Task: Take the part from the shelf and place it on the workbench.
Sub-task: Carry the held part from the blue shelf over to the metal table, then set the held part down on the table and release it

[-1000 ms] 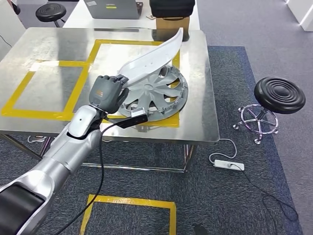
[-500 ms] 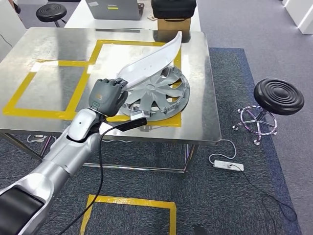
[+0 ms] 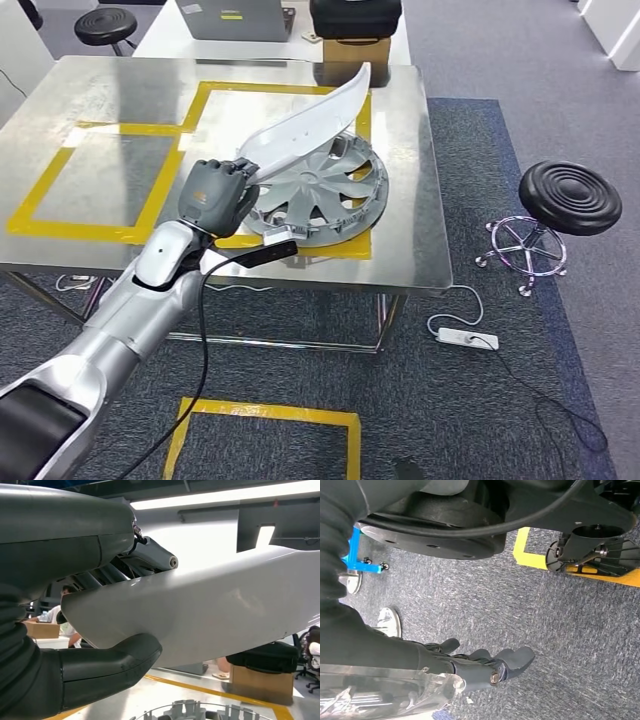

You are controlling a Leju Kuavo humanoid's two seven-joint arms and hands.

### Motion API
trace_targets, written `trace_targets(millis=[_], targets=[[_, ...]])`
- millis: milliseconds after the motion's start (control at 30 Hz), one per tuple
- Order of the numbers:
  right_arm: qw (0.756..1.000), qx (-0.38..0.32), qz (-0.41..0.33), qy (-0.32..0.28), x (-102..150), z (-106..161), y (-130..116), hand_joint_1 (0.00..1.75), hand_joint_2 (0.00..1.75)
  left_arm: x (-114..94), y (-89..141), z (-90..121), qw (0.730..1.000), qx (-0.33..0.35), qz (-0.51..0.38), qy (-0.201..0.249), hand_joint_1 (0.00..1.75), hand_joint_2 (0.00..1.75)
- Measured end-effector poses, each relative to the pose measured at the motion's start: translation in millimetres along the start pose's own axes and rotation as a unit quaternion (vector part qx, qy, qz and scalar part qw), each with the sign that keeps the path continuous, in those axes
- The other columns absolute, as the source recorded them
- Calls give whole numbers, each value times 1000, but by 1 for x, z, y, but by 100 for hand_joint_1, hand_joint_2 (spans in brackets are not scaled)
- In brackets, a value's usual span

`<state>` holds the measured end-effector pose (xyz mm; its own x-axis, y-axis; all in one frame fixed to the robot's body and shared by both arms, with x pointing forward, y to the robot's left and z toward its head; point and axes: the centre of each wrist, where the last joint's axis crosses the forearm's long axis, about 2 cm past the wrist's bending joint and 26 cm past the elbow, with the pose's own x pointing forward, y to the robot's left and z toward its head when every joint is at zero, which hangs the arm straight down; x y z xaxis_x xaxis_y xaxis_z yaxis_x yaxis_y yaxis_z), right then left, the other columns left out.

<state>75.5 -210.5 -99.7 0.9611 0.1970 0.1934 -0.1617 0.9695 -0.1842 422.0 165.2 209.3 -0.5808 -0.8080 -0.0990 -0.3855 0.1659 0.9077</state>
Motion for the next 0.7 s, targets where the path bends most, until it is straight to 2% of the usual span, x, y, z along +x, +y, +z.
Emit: trace_targets(millis=[300, 700], targets=[[1000, -1, -1, 1, 1, 0, -1, 0, 175, -2, 8, -9, 1000, 8, -5, -1, 175, 175], [1000, -3, -2, 4, -1, -1, -3, 0, 175, 1, 6, -9, 1000, 7, -3, -1, 175, 175]])
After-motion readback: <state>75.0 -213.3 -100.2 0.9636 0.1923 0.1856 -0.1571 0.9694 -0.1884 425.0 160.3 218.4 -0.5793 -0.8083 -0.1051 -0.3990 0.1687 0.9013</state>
